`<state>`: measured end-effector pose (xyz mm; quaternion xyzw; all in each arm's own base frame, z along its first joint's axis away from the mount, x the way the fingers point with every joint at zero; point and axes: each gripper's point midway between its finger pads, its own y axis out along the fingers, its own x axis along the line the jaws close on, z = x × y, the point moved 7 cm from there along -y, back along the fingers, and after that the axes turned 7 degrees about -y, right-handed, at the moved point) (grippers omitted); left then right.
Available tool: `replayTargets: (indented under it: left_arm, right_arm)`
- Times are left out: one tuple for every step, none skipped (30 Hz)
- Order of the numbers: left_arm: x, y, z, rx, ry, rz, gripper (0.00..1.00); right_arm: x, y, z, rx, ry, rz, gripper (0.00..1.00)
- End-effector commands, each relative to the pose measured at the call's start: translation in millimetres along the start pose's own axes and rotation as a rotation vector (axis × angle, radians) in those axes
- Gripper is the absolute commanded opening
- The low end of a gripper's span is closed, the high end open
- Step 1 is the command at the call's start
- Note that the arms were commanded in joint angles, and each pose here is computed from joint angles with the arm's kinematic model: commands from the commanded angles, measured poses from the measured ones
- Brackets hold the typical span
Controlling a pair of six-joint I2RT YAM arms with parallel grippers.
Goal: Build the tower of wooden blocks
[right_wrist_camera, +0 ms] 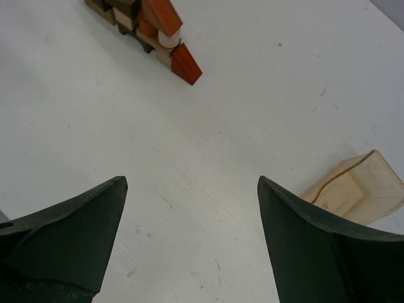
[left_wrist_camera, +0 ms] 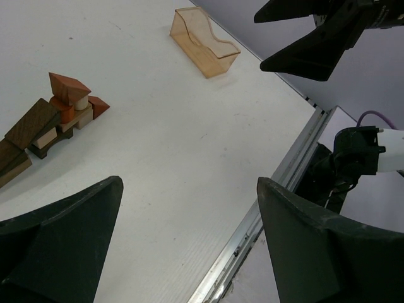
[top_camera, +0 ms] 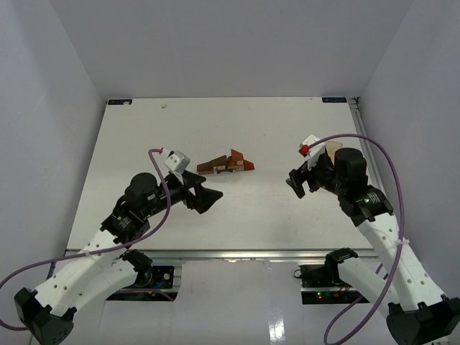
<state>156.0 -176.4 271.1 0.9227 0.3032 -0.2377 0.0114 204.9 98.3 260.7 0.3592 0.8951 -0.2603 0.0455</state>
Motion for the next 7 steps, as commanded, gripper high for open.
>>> replayTargets:
  left_arm:
    - [-8.9,-9.0,-6.8,-0.020,-0.068,0.009,0.98]
    - [-9.2,-10.4,-6.2,-0.022,-0.069,0.011,0.98]
    - [-9.5,-11.8,-5.8,-0.025,-0.070,0.012,0.98]
    - [-9.3,-13.1,-5.1,-0.028,-0.070,0.009,0.98]
    - [-8.7,-14.2,-4.3,-0.031,-0.069,0.005,0.98]
    - [-8.1,-14.8,-3.8,-0.033,-0.067,0.001,0.98]
    - [-7.4,-15.2,-3.5,-0.035,-0.061,-0.003,0.98]
  right_arm:
    - [-11.6,-15.2,-4.9,-0.071,0.107,0.219,0.90]
    - [-11.6,-18.0,-3.5,-0.075,0.107,0.238,0.90]
    - [-12.1,-21.3,-2.6,-0.080,0.104,0.258,0.90]
    - [-12.2,-23.4,-0.5,-0.080,0.100,0.274,0.90]
    - [-12.3,-24.9,1.9,-0.079,0.095,0.289,0.90]
    - [-13.3,-26.4,2.4,-0.086,0.086,0.305,0.90]
    - [-13.2,-27.6,2.0,-0.100,0.079,0.312,0.90]
